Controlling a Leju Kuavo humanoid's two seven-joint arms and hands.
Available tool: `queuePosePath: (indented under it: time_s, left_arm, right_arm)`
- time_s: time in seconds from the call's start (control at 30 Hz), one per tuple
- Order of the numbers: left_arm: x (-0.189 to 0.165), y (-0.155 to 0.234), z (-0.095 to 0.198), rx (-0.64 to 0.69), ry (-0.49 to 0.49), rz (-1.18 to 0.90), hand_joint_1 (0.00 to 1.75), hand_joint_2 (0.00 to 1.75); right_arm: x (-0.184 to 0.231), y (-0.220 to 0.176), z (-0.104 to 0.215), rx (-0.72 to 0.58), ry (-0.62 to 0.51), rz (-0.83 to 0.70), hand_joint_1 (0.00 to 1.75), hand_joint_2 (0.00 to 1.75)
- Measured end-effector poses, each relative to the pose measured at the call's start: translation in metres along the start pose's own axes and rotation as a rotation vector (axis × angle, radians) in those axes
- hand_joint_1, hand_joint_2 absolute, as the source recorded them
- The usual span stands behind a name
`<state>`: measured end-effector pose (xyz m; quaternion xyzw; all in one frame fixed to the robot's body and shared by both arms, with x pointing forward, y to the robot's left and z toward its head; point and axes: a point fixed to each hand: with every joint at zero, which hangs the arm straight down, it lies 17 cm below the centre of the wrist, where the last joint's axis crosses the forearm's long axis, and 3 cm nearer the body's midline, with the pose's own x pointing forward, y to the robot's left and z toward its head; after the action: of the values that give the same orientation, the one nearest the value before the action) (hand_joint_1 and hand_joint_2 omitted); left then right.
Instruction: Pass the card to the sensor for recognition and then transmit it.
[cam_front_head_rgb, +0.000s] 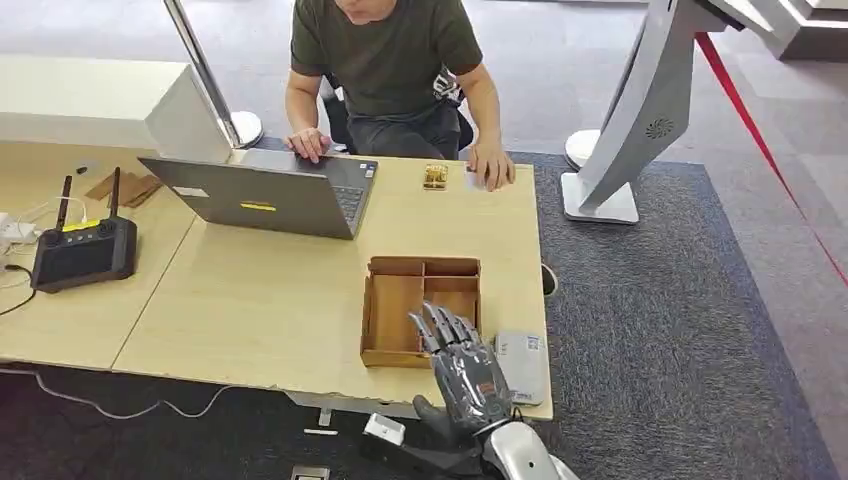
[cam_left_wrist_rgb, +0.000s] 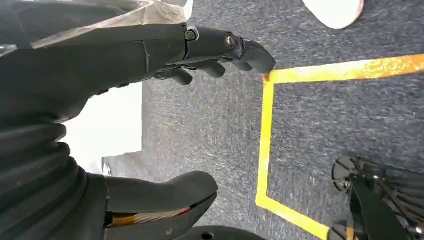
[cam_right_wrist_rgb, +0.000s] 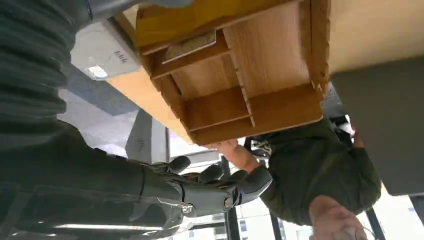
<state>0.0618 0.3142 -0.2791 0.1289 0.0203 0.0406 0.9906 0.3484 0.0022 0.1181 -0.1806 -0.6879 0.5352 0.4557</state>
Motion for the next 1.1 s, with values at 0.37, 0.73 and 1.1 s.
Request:
queuePosePath:
  time_s: [0.37,0.73,1.1]
  left_arm:
    - [0.000,0.000,0.000,0.001,-0.001,-0.003,0.00,1.75]
    - [0.000,0.000,0.000,0.001,-0.003,-0.011,0.00,1.75]
    - [0.000,0.000,0.000,0.001,-0.003,-0.011,0.00,1.75]
  right_arm:
    - [-0.020,0.034,-0.006,0.057,0.079,0.076,0.00,1.75]
    - [-0.041,0.032,-0.011,0.027,0.135,0.125,0.00,1.75]
    - [-0.045,0.037,-0.011,0.039,0.145,0.129,0.00,1.75]
